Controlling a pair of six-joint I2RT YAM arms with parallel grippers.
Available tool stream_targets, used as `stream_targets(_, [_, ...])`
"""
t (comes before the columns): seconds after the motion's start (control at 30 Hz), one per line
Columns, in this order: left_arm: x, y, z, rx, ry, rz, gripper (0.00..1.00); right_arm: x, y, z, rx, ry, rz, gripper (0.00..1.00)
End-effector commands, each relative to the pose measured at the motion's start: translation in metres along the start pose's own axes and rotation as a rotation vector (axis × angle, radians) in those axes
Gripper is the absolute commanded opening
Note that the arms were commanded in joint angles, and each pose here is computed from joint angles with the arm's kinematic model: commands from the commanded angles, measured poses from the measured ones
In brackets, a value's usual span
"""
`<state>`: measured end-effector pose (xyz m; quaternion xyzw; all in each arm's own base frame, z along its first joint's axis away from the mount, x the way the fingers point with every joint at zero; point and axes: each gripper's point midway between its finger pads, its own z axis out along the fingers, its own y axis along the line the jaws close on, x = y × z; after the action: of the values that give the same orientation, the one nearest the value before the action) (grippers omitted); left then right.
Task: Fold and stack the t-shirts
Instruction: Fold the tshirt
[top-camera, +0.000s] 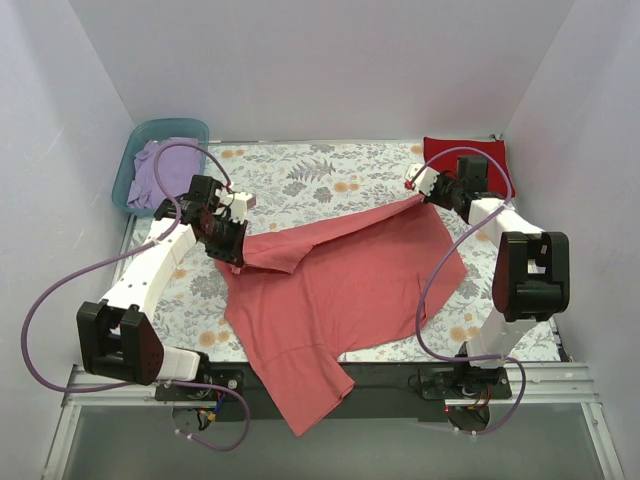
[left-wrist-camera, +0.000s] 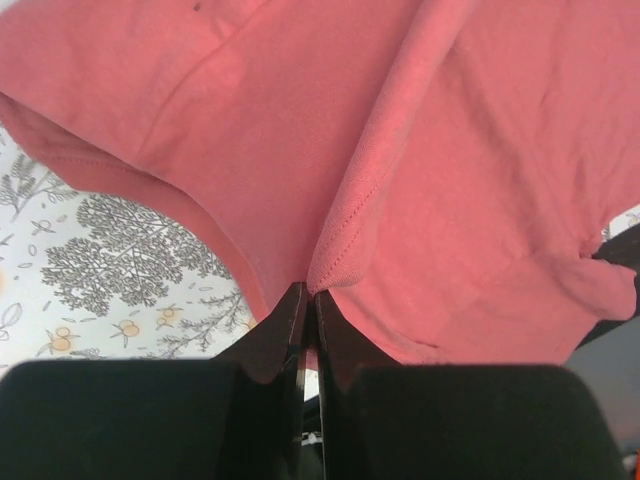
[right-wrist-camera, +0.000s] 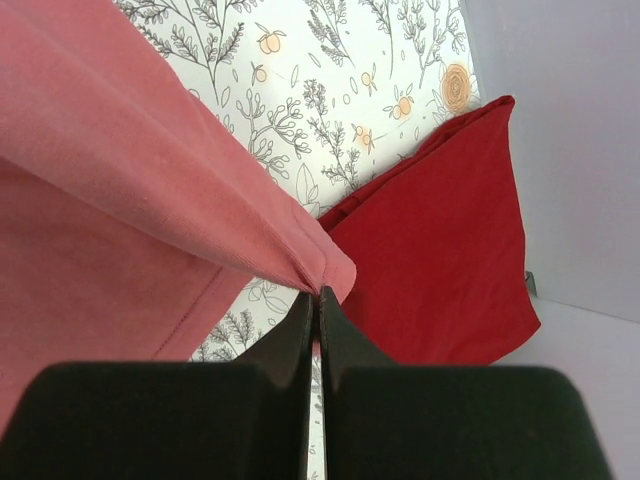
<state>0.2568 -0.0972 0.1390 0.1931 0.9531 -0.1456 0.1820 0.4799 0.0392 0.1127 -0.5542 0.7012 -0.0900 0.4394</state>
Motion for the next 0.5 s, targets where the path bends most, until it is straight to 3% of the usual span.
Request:
stream_targets(0.0, [0.015, -0.016, -0.011, 0.067, 0.041, -0.001, 0.0, -0.007, -0.009, -0.017, 0.015, -0.025, -0.059, 0.01])
stream_targets(0.47, [0.031, -0.031, 0.002, 0.132, 0.096, 0.031, 0.0, 0.015, 0.019, -0.009, -0.073, 0.025, -0.086, 0.01])
